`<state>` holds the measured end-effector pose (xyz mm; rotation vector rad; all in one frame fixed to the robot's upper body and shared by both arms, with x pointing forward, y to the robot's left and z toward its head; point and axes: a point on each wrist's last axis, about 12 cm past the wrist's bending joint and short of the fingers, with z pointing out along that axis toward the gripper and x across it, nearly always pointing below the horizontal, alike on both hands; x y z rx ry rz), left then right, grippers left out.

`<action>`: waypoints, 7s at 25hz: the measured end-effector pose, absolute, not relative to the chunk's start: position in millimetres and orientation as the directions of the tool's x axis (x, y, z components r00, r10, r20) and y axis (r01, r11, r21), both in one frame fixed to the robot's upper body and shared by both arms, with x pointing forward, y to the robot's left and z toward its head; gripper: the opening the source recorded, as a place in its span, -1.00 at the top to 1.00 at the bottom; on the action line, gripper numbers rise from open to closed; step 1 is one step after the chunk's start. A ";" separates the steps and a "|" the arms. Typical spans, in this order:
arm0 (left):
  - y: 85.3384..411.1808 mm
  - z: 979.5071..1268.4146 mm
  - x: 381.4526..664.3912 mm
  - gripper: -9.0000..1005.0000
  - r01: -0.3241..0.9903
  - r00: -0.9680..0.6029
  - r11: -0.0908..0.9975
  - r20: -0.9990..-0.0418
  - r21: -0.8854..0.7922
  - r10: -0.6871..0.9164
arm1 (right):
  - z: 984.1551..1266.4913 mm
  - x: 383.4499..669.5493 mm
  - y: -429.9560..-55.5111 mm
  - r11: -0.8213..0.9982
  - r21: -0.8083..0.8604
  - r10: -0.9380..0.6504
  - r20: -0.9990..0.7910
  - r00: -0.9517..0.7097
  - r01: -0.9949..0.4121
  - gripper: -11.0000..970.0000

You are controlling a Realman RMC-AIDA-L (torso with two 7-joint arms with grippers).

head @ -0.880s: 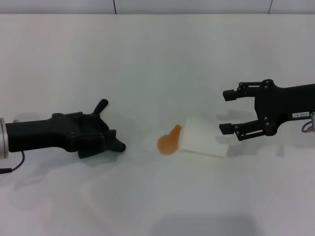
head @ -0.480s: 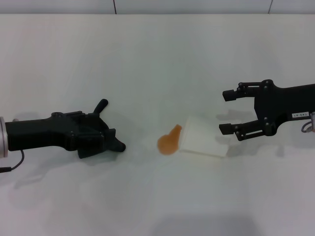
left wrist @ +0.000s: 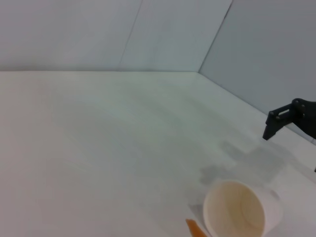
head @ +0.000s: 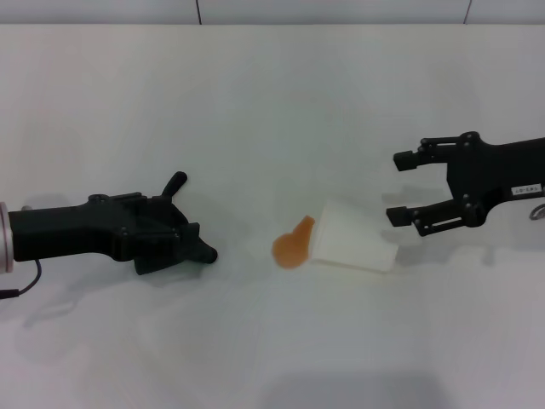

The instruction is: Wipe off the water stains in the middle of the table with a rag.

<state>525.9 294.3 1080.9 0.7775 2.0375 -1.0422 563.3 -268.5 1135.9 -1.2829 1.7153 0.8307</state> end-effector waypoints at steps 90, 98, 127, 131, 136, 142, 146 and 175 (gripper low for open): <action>287.4 1095.1 546.0 -0.68 0.784 -0.525 0.491 -0.827 -0.379 0.200 | 1147.7 581.3 -146.4 0.274 0.027 -0.871 -0.417 -0.260 -0.961 -0.60; 286.8 1095.2 546.3 -0.69 0.785 -0.524 0.490 -0.828 -0.379 0.200 | 1146.8 581.8 -146.4 0.277 0.025 -0.870 -0.418 -0.262 -0.961 -0.57; 290.1 1096.7 547.3 -0.69 0.782 -0.516 0.501 -0.836 -0.371 0.186 | 1207.1 595.6 -204.9 0.414 -0.049 -0.634 -0.731 -0.250 -0.909 -0.33; 289.5 1097.9 548.4 -0.69 0.784 -0.511 0.500 -0.840 -0.368 0.182 | 1200.1 587.8 -233.9 0.443 0.002 -0.496 -0.833 -0.247 -0.896 -0.33; 289.8 1097.3 548.9 -0.69 0.780 -0.511 0.507 -0.840 -0.366 0.180 | 1177.6 573.3 -272.9 0.483 0.048 -0.293 -0.932 -0.213 -0.875 -0.33; 291.5 1096.1 547.4 -0.68 0.776 -0.515 0.511 -0.838 -0.368 0.179 | 1149.5 561.6 -296.1 0.514 0.086 -0.184 -0.961 -0.207 -0.853 -0.33; 291.3 1096.6 548.0 -0.68 0.778 -0.514 0.511 -0.839 -0.367 0.180 | 1128.1 552.5 -301.0 0.516 0.059 -0.180 -0.968 -0.176 -0.855 -0.33; 291.0 1095.0 546.4 -0.69 0.777 -0.515 0.511 -0.838 -0.369 0.178 | 1067.4 534.2 -292.1 0.458 -0.130 -0.336 -0.941 -0.035 -0.879 -0.33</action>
